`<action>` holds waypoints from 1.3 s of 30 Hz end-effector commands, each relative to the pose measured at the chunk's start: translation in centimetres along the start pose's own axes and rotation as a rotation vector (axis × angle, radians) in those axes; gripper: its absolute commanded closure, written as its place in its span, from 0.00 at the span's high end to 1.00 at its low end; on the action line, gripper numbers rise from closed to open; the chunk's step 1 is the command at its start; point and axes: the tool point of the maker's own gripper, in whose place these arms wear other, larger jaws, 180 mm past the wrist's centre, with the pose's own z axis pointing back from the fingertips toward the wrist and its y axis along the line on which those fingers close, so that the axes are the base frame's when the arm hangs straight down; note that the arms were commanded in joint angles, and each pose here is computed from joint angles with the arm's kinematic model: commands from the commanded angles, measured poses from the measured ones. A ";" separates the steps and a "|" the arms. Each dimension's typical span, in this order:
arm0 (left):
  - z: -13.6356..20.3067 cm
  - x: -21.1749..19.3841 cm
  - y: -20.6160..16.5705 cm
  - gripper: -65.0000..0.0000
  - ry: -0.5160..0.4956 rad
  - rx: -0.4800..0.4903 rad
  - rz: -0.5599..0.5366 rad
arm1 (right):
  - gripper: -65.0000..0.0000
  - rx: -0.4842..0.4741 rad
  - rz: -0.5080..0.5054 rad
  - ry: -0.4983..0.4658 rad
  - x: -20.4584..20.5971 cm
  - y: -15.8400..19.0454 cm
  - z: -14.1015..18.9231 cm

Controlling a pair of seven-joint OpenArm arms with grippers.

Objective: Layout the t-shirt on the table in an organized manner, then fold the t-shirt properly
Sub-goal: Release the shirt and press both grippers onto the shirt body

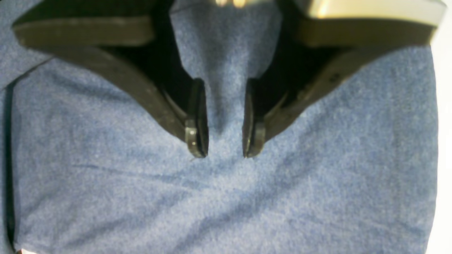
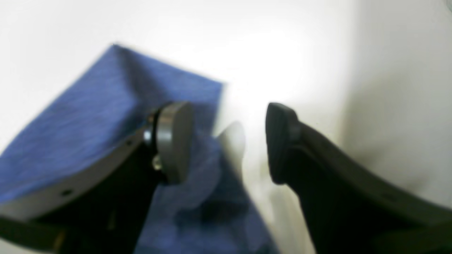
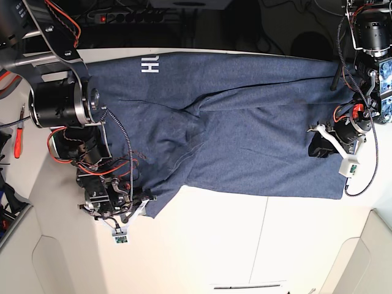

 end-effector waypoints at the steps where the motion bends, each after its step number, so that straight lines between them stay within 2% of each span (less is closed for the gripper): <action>1: 0.3 2.2 0.6 0.31 -0.059 0.005 -0.015 | 0.51 0.019 -0.004 -0.077 3.5 0.1 0.7; 5: 0.3 2.6 0.6 0.31 -0.075 0.005 -0.016 | 0.51 0.057 -0.015 -0.073 3.2 0.9 0.7; 7: 0.3 2.6 0.6 0.31 -0.075 0.005 -0.016 | 0.47 0.061 -0.012 -0.068 2.9 1.0 0.6; 9: 0.3 2.6 0.6 0.31 -0.075 0.005 -0.016 | 0.31 0.093 0.003 -0.062 2.4 1.6 0.5; 11: 0.3 2.7 0.6 0.31 -0.079 0.005 -0.016 | 0.08 0.120 0.014 -0.058 1.9 2.3 0.5; 12: 0.3 2.7 0.6 0.31 -0.079 0.005 -0.016 | 0.00 0.122 0.015 -0.059 1.8 2.3 0.5; 15: 0.3 2.8 0.6 0.31 -0.081 0.006 -0.016 | 0.00 0.122 0.013 -0.083 1.7 2.5 0.7; 21: 0.3 2.8 0.6 0.31 -0.084 0.006 -0.016 | 0.00 0.147 -0.042 -0.223 3.7 3.2 3.0; 25: 0.3 2.8 0.7 0.31 -0.082 0.008 -0.018 | 0.00 0.236 -0.045 -0.287 4.1 5.0 5.7; 30: 0.3 2.8 0.7 0.31 -0.081 0.008 -0.017 | 0.00 0.348 -0.046 -0.263 2.4 7.2 9.1; 39: 0.3 2.7 0.7 0.31 -0.080 0.008 -0.018 | 0.00 0.575 -0.058 -0.164 -3.9 11.7 13.4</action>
